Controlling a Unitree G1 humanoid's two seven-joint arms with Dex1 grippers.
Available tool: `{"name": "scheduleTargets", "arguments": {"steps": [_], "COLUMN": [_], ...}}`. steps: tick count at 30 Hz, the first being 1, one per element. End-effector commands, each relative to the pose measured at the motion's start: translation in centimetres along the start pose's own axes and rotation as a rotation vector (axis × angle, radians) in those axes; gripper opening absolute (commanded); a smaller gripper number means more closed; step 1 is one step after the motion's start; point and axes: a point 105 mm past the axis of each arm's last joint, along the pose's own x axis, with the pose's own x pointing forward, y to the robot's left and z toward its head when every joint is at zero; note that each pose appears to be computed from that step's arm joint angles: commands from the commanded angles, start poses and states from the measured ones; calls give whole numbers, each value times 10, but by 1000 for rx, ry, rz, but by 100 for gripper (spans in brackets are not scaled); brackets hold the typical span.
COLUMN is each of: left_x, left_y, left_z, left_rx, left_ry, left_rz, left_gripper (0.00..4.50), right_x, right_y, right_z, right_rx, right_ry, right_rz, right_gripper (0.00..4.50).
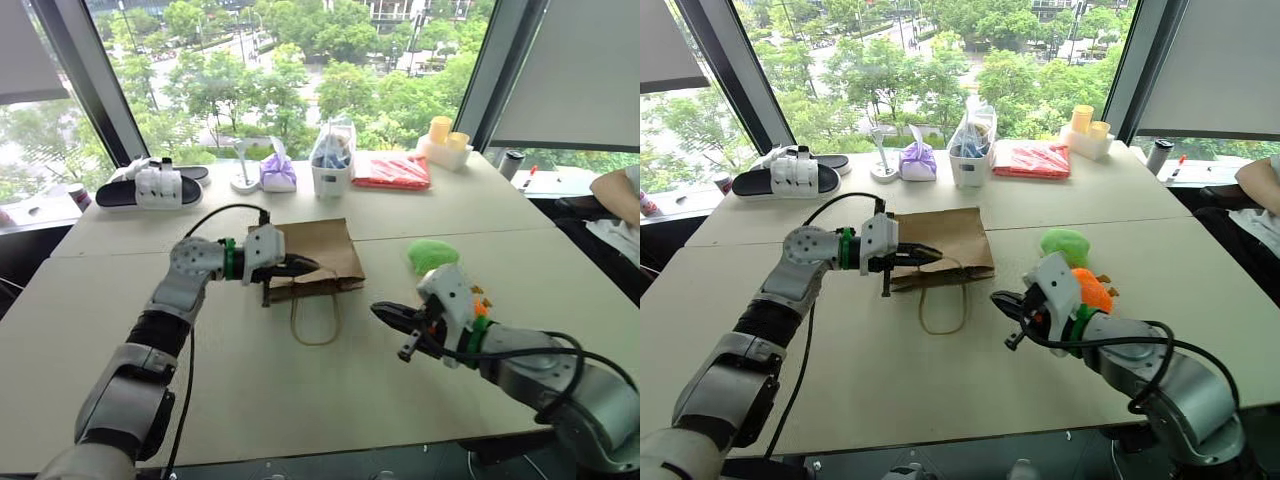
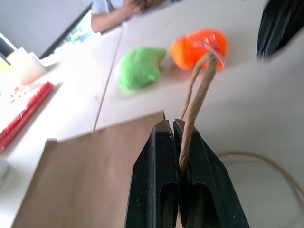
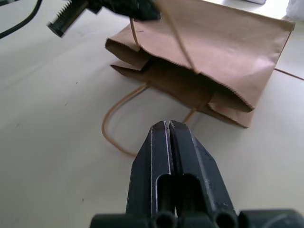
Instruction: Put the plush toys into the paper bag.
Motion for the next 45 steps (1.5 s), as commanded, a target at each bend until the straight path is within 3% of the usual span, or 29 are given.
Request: {"name": "scheduleTargets", "arguments": {"steps": [1, 12, 20, 24, 28, 33, 38, 43, 45], "left_x": [3, -4, -26, -44, -44, -20, -2, 3, 3], "left_y": [6, -10, 63, 81, 80, 48, 22, 12, 11], "left_z": [31, 76, 102, 110, 110, 96, 83, 71, 72], "left_rx": [-59, -285, -348, -329, -342, -405, -460, -478, -479], "left_ry": [-96, -197, -340, -374, -383, -353, -358, -349, -355], "left_rz": [17, -51, 352, 441, 441, 306, 277, 296, 298], "left_gripper": [7, 7, 7, 7, 7, 7, 7, 7, 0], "right_x": [24, 109, 119, 111, 107, 89, 38, -18, -36], "right_y": [4, -38, -15, -13, -16, -30, -48, -75, -86], "right_z": [1, -22, -58, -76, -79, -35, 17, 26, 20], "right_rx": [-25, 77, 10, -19, -36, -25, -38, -59, -68], "right_ry": [-32, -73, 60, 119, 131, 3, -99, -54, -8], "right_rz": [-22, -219, -95, -87, -102, -159, -239, -344, -385], "right_gripper": [0, 0, 0, 0, 0, 0, 0, 0, 86]}}
